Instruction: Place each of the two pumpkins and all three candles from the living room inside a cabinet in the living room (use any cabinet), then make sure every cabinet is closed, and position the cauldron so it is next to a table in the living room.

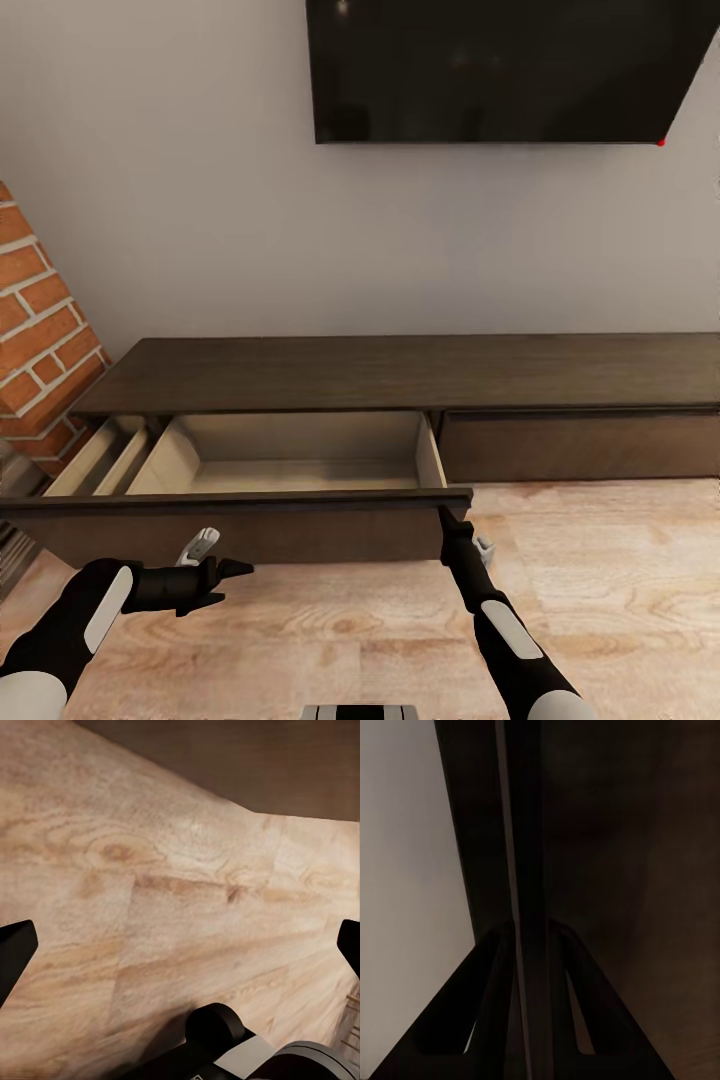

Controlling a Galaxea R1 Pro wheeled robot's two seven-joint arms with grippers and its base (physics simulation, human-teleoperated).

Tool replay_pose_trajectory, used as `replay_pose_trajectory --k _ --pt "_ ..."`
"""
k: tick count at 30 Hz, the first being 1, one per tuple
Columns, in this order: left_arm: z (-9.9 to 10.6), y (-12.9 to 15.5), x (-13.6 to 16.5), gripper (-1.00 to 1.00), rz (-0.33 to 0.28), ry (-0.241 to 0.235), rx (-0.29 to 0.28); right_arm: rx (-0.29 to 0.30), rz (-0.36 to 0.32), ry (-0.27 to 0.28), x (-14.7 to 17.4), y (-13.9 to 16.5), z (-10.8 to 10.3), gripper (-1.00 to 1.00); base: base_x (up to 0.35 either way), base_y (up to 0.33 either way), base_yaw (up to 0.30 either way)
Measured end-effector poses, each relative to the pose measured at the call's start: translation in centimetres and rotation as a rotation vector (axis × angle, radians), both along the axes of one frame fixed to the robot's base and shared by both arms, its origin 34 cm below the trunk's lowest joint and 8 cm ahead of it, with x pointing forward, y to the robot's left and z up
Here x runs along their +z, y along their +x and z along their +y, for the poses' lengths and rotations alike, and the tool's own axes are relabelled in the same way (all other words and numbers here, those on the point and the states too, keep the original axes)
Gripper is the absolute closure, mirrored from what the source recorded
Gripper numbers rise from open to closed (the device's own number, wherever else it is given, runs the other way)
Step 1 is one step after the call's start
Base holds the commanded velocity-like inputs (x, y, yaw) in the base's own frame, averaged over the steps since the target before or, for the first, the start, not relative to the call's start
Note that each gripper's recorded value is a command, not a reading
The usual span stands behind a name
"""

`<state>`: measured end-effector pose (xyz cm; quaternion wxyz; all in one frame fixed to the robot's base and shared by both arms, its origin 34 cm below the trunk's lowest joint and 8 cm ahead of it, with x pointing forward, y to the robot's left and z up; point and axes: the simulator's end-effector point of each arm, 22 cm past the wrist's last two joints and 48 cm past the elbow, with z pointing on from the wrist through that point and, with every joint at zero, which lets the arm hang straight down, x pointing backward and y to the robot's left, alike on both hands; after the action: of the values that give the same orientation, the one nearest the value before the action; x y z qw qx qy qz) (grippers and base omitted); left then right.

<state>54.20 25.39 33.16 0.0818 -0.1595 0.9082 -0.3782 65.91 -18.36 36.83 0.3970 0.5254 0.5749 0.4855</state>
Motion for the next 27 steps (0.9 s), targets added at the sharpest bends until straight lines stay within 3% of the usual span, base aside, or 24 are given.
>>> replay_pose_trajectory --k 27 --pt "0.0 0.0 0.0 -1.0 0.0 0.0 0.0 0.0 0.0 0.0 0.0 -0.01 0.0 1.0 -0.034 0.0 0.0"
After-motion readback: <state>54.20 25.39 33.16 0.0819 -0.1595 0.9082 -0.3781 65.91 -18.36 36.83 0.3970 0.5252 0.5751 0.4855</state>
